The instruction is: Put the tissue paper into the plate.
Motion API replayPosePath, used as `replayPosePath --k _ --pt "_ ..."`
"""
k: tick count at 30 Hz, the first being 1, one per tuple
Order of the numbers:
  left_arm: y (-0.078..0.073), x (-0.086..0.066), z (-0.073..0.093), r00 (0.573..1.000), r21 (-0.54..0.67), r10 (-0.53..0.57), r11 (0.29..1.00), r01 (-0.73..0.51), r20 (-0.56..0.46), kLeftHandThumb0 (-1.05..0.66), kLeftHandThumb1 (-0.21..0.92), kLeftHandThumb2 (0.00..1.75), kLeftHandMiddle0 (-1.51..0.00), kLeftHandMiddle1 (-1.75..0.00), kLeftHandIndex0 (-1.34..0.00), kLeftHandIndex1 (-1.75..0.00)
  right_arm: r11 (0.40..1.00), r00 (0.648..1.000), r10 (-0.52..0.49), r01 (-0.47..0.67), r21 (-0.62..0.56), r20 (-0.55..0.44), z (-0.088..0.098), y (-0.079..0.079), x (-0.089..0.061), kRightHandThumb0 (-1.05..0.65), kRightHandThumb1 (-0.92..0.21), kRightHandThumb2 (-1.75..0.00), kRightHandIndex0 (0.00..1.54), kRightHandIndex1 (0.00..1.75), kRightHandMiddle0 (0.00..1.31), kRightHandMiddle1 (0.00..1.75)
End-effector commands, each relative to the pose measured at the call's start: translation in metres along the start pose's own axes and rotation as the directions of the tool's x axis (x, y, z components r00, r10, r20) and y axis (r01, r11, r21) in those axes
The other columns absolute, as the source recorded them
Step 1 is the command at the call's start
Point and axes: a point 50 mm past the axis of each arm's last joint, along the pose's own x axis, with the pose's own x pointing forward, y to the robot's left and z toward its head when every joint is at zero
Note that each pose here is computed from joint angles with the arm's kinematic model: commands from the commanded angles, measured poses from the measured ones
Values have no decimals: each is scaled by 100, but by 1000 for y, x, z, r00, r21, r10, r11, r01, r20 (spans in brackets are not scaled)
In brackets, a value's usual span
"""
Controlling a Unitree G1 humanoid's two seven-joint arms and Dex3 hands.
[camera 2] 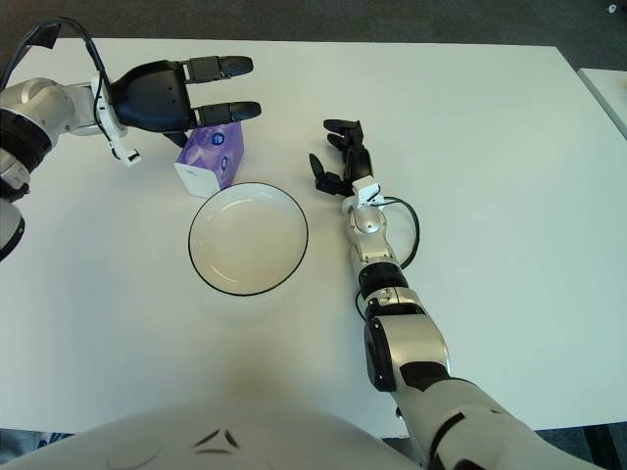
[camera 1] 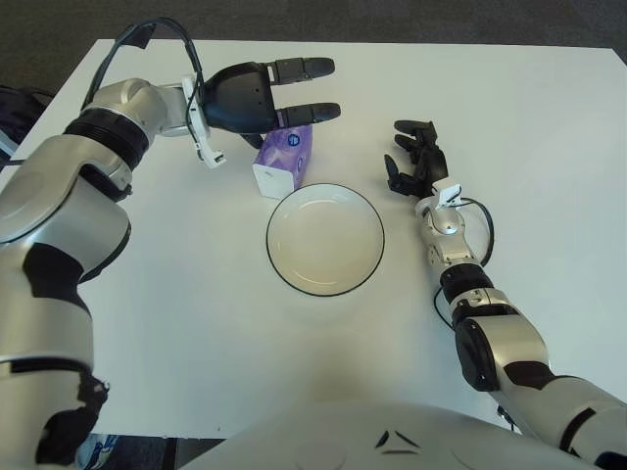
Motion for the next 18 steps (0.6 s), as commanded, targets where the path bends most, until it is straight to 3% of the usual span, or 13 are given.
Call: replayPosePath --k 1,8,18 --pt "-3 -3 11 999 -25 11 1000 -10 46 -44 47 86 -2 -1 0 -8 1000 838 -12 23 15 -546 -104 -3 -94 -44 -56 -85 35 84 0 117" --pt "1 -1 11 998 -46 37 998 -34 50 -42 47 85 -2 0 0 -9 1000 835 -5 15 13 -550 -105 -3 -94 -45 -56 -84 34 83 0 117" --pt "6 -3 24 985 -128 22 992 0 172 -43 38 89 -5 -1 0 -18 1000 837 -8 17 12 -547 -104 -4 -93 -45 -56 -83 34 84 0 118"
